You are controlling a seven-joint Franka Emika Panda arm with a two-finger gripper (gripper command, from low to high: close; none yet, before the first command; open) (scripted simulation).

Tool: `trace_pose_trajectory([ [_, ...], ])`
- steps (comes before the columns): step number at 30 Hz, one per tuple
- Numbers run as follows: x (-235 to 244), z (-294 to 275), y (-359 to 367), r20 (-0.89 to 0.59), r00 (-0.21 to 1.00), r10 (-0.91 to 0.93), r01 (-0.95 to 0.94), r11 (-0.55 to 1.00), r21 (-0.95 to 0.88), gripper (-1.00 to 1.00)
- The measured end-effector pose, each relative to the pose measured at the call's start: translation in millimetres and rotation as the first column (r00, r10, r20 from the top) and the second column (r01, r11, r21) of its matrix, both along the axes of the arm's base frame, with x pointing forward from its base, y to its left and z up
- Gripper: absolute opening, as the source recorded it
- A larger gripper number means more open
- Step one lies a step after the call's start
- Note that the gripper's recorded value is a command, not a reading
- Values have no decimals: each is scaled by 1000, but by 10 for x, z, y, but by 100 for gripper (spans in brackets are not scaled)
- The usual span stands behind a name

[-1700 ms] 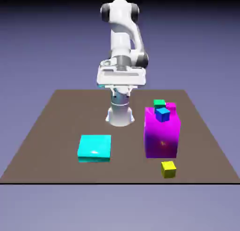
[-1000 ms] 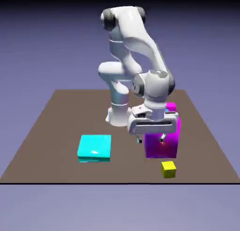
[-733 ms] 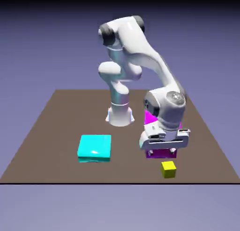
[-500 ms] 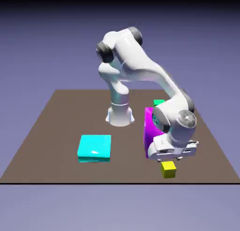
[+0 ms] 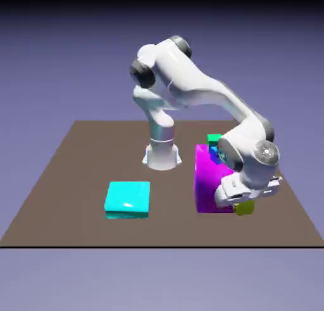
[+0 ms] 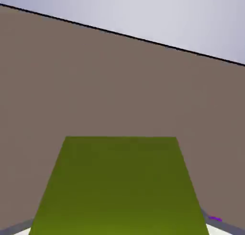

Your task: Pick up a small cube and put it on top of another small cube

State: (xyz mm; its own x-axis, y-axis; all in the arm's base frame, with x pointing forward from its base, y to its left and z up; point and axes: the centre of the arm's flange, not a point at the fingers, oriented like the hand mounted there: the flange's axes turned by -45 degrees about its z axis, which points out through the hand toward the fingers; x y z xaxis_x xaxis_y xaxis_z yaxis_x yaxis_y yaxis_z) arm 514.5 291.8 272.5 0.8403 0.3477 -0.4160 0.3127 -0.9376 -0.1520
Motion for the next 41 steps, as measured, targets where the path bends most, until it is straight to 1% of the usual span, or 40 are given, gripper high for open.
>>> trace_pose_trajectory([
  [7, -864, 757, 565, 19, 972, 232, -233, 966, 108, -100],
  [11, -1069, 838, 376, 1, 970, 244, -244, 970, 1, -100],
  [16, -1328, 1076, 111, -8, 972, 236, -235, 967, -93, -100],
  [21, -1599, 1422, -206, -3, 979, 202, -201, 970, -140, -100],
  [25, -1837, 1753, -516, 5, 987, 160, -157, 977, -144, -100],
  [28, -1790, 1788, -618, 5, 991, 131, -128, 979, -157, -100],
  [33, -1993, 1156, -715, 5, 991, 131, -128, 979, -156, -100],
  [34, -1998, 1144, -718, 5, 991, 131, -128, 979, -156, 100],
  [36, -1997, 1144, -720, 6, 991, 132, -129, 979, -158, 100],
  [41, -1792, 1775, -621, 6, 991, 132, -129, 979, -158, 100],
])
